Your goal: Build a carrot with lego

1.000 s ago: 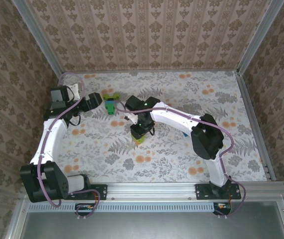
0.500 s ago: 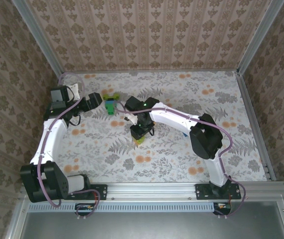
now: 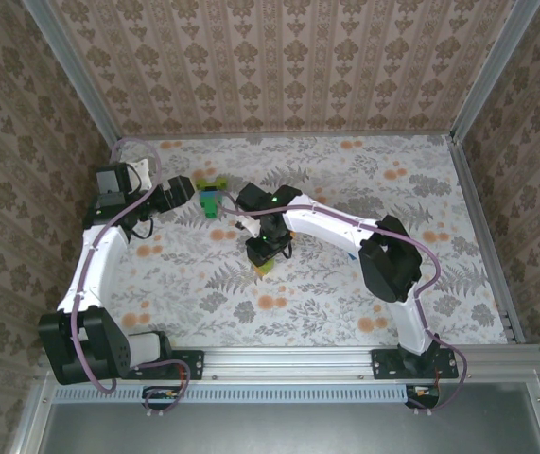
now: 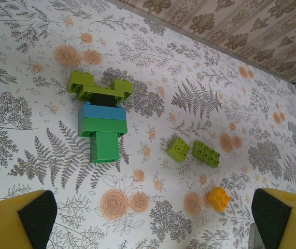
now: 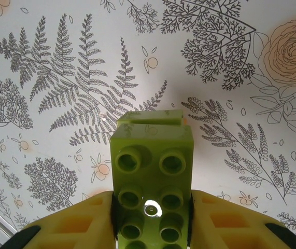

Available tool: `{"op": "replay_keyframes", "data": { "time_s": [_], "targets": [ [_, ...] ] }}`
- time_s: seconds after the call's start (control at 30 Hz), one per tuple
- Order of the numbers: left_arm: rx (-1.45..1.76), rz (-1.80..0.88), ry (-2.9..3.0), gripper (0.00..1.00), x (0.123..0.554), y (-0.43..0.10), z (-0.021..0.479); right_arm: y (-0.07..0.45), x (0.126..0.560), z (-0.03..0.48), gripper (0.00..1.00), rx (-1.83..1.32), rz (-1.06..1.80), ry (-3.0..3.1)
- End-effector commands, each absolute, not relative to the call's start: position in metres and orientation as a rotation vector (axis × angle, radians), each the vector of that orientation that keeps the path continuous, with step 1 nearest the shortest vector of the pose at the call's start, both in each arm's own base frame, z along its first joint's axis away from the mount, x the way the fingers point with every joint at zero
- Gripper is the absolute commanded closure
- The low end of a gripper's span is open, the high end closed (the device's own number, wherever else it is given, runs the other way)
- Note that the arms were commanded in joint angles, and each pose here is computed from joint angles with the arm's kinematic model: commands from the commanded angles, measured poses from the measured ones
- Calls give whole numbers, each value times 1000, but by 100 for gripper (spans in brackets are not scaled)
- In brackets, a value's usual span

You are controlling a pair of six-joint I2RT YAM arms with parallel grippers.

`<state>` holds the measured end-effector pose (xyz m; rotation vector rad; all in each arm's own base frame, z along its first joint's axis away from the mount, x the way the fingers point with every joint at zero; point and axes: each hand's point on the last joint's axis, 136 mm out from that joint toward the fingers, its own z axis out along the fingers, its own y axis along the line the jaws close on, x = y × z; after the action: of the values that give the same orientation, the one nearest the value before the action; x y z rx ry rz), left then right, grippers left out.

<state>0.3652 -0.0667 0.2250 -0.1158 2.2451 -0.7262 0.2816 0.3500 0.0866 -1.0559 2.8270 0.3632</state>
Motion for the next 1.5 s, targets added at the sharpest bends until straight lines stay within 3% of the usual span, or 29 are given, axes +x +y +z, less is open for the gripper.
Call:
{"op": "replay_keyframes", "data": {
  "time_s": [0.0, 1.47],
  "targets": [
    [-94, -720, 2229, 0, 368, -66, 234, 348, 271, 66, 65, -1070, 318, 2899],
    [-91, -723, 2227, 0, 367, -66, 234, 290, 244, -26, 70, -1182, -67, 3099]
  ]
}}
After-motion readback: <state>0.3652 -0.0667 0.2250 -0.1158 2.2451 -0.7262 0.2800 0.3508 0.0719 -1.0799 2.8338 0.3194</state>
